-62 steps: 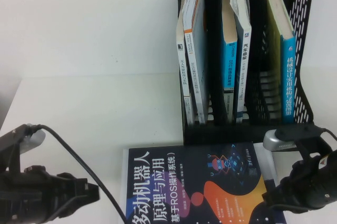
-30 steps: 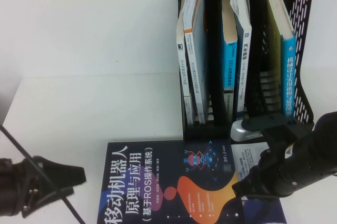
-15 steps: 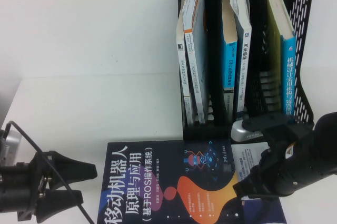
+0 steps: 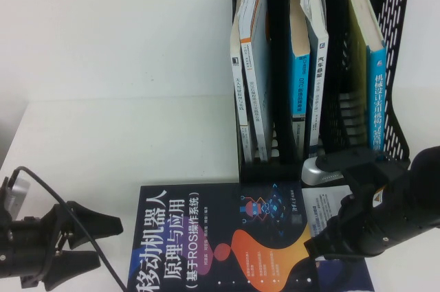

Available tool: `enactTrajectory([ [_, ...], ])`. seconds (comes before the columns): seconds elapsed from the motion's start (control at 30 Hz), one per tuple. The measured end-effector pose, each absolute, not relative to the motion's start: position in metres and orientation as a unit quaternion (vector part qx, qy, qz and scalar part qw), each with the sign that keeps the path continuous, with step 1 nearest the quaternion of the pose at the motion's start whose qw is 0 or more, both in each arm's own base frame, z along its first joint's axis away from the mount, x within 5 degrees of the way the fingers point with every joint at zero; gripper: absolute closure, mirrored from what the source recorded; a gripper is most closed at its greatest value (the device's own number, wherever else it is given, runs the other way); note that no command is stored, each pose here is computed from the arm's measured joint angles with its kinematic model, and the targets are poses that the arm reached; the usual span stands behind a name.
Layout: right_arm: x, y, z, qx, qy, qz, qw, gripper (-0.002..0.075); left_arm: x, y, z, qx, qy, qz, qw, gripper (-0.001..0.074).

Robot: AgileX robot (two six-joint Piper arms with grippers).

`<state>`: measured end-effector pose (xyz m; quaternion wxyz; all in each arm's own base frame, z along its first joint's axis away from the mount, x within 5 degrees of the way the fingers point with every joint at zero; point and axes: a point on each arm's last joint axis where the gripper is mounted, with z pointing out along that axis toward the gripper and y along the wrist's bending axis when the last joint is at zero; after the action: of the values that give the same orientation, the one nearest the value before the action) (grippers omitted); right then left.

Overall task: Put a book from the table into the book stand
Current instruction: Push book with right arm

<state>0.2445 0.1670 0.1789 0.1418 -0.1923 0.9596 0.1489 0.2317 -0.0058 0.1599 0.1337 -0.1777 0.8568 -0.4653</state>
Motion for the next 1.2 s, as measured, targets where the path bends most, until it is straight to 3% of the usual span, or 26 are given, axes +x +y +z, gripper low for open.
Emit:
enactTrajectory([
  [0.13, 0.245, 0.167, 0.179, -0.192, 0.96, 0.149, 0.142, 0.0721, 0.233, -0.004, 0.158, -0.187, 0.859, -0.455, 0.138, 0.0092],
  [0.47, 0.245, 0.168, 0.179, -0.187, 0.96, 0.153, 0.143, 0.0721, 0.242, -0.009, 0.147, -0.176, 0.825, -0.532, 0.07, 0.0097],
  [0.97, 0.244, 0.168, 0.179, -0.185, 0.961, 0.154, 0.139, 0.0721, 0.266, -0.002, 0.116, -0.198, 0.82, -0.536, 0.031, 0.0097],
  [1.2, 0.244, 0.168, 0.179, -0.175, 0.962, 0.155, 0.137, 0.0721, 0.279, -0.029, 0.122, -0.14, 0.832, -0.537, 0.024, 0.0099],
])
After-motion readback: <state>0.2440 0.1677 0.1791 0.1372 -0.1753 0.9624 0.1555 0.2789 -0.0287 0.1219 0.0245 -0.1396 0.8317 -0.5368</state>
